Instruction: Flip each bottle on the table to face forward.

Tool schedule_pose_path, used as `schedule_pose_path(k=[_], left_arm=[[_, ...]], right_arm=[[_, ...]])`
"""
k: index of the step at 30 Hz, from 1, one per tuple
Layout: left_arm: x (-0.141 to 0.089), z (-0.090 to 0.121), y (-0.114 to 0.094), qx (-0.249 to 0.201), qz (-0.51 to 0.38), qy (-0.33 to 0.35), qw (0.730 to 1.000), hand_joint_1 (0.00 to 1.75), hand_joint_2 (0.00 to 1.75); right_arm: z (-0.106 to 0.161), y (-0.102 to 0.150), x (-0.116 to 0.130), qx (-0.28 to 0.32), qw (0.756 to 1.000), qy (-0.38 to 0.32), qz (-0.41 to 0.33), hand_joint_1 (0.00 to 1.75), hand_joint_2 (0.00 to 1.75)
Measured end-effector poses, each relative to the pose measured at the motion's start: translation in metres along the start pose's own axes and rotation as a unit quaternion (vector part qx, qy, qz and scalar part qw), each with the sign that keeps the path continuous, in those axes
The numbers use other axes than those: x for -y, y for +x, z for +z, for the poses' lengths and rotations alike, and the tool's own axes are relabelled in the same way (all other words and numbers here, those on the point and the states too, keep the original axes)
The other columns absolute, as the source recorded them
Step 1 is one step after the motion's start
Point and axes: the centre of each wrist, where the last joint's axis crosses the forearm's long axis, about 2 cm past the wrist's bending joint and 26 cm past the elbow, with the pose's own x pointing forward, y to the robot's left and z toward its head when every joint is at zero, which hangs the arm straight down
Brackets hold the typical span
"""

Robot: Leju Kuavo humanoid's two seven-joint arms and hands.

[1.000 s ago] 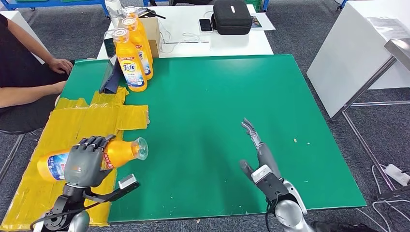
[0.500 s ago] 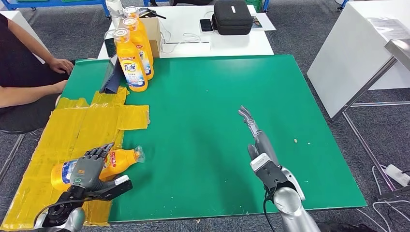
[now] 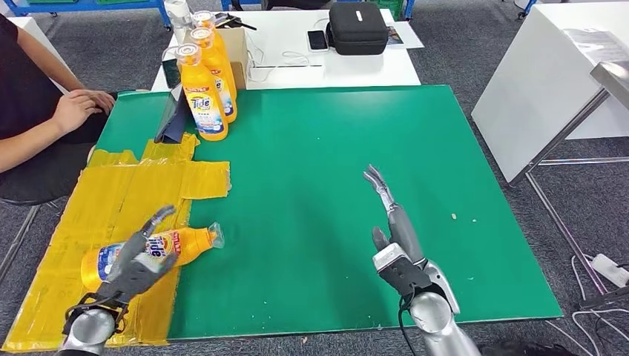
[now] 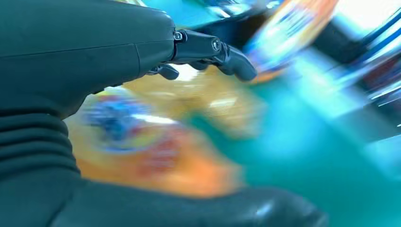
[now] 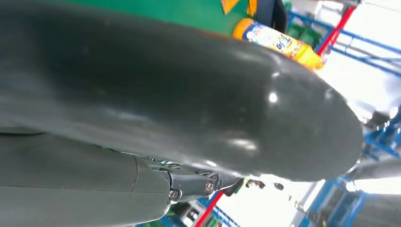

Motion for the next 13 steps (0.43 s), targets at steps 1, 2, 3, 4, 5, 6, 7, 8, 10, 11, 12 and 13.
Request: schedule_pose_path(k=[1, 2, 3, 4, 5, 6, 7, 8, 10, 11, 12, 13], left_arm=[[-0.001, -0.004, 0.007, 0.023, 0.042, 0.024, 0.999, 0.0, 0.0], [-0.003, -0.008, 0.014, 0.039, 0.067, 0.041, 0.996, 0.0, 0.0], [-0.005, -0.011, 0.02, 0.051, 0.078, 0.053, 0.994, 0.0, 0.0], [-0.007, -0.013, 0.025, 0.061, 0.084, 0.06, 0.993, 0.0, 0.0], [-0.009, -0.014, 0.029, 0.073, 0.089, 0.068, 0.991, 0.0, 0.0], [-0.01, -0.015, 0.034, 0.087, 0.096, 0.076, 0.989, 0.0, 0.0], [-0.011, -0.016, 0.038, 0.103, 0.104, 0.085, 0.986, 0.0, 0.0], [-0.012, -0.017, 0.044, 0.119, 0.111, 0.093, 0.982, 0.0, 0.0], [-0.013, -0.018, 0.055, 0.144, 0.124, 0.099, 0.977, 0.0, 0.0], [-0.013, -0.019, 0.062, 0.154, 0.133, 0.095, 0.974, 0.0, 0.0], [-0.011, -0.02, 0.067, 0.161, 0.144, 0.085, 0.973, 0.0, 0.0], [-0.011, -0.02, 0.07, 0.164, 0.149, 0.079, 0.972, 0.0, 0.0]], right_arm=[[0.001, 0.001, -0.004, 0.001, 1.0, -0.005, -0.001, 0.0, 0.0], [0.002, 0.003, -0.007, 0.002, 1.0, -0.009, -0.003, 0.0, 0.0], [0.002, 0.004, -0.01, 0.002, 1.0, -0.013, -0.005, 0.0, 0.0], [0.003, 0.005, -0.012, 0.002, 1.0, -0.015, -0.007, 0.0, 0.0], [0.003, 0.006, -0.014, 0.003, 1.0, -0.018, -0.008, 0.0, 0.0], [0.003, 0.006, -0.016, 0.005, 1.0, -0.021, -0.008, 0.0, 0.0], [0.004, 0.008, -0.017, 0.008, 1.0, -0.026, -0.007, 0.0, 0.0], [0.004, 0.009, -0.019, 0.012, 0.999, -0.032, -0.004, 0.0, 0.0], [0.005, 0.013, -0.023, 0.023, 0.999, -0.046, 0.006, 0.0, 0.0], [0.005, 0.016, -0.025, 0.028, 0.998, -0.053, 0.011, 0.0, 0.0], [0.004, 0.019, -0.026, 0.033, 0.998, -0.059, 0.016, 0.0, 0.0], [0.004, 0.02, -0.027, 0.035, 0.997, -0.061, 0.017, 0.0, 0.0]])
